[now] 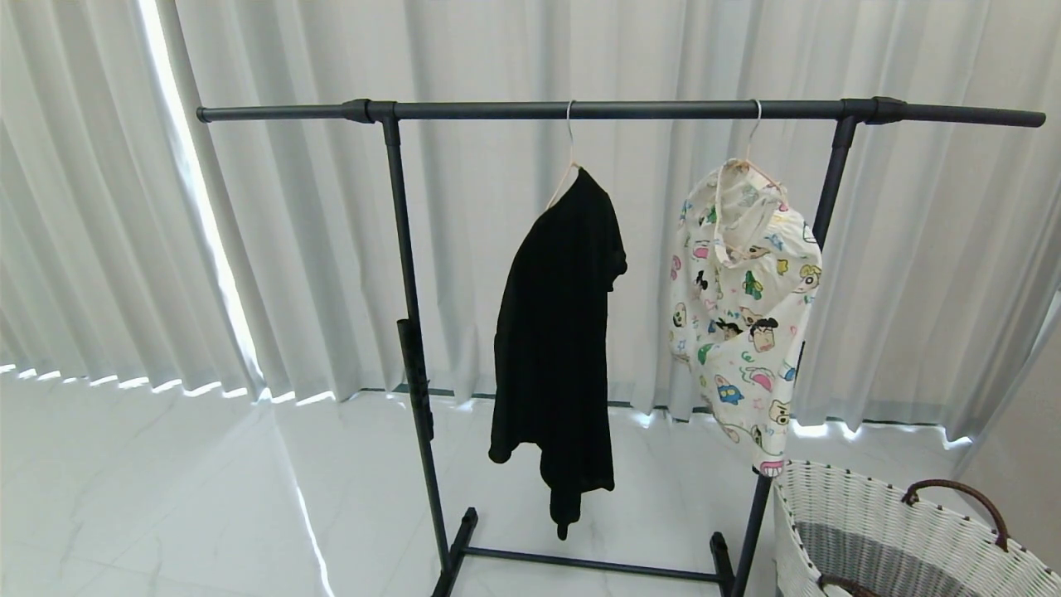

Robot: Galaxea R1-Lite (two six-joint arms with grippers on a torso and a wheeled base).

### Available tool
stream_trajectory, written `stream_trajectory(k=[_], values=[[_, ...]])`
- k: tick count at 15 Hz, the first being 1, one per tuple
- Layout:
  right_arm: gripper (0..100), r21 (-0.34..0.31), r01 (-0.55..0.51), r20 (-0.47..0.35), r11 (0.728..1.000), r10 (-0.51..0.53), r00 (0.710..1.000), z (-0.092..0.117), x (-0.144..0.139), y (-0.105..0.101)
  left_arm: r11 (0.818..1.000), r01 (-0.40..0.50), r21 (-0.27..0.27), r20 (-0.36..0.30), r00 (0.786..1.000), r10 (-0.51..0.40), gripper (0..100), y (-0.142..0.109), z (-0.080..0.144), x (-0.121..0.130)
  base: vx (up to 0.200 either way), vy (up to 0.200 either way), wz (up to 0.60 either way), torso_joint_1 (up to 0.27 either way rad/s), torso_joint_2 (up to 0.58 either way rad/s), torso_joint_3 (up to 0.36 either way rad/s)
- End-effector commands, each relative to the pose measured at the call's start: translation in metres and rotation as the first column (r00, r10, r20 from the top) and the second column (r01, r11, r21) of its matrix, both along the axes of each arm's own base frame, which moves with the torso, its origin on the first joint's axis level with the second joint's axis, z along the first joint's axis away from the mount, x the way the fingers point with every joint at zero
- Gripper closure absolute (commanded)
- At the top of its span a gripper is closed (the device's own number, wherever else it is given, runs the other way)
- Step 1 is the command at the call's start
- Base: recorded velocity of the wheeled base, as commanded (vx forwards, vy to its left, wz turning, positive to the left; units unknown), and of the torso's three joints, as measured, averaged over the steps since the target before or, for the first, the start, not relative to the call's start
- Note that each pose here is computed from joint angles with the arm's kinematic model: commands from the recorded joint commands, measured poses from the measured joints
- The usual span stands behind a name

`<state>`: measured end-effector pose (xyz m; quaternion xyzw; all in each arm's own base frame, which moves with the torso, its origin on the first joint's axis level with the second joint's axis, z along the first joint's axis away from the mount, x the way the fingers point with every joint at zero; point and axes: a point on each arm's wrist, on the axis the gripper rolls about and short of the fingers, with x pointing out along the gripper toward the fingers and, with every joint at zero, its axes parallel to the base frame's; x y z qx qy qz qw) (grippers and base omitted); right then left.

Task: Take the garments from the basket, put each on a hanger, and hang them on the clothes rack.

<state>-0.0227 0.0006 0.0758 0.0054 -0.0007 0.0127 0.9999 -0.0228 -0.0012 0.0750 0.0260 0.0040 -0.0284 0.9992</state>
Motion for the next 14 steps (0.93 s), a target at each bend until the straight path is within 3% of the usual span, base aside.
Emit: stream_trajectory(k=[1, 14], values=[[0, 0.000, -0.001, 0.002, 1.000, 0.001, 1.000, 0.0000, -0.0001, 0.0000, 1.000, 0.000, 0.000, 0.000, 1.000, 0.000, 0, 0.0000, 0.0000, 0.0000, 0.000, 0.000, 0.00, 0.000, 0.00, 0.000], [0, 0.000, 0.002, 0.002, 1.000, -0.002, 1.000, 0.0000, -0.0001, -0.0001, 1.000, 0.000, 0.000, 0.000, 1.000, 0.000, 0, 0.0000, 0.0000, 0.0000, 0.000, 0.000, 0.00, 0.000, 0.00, 0.000]])
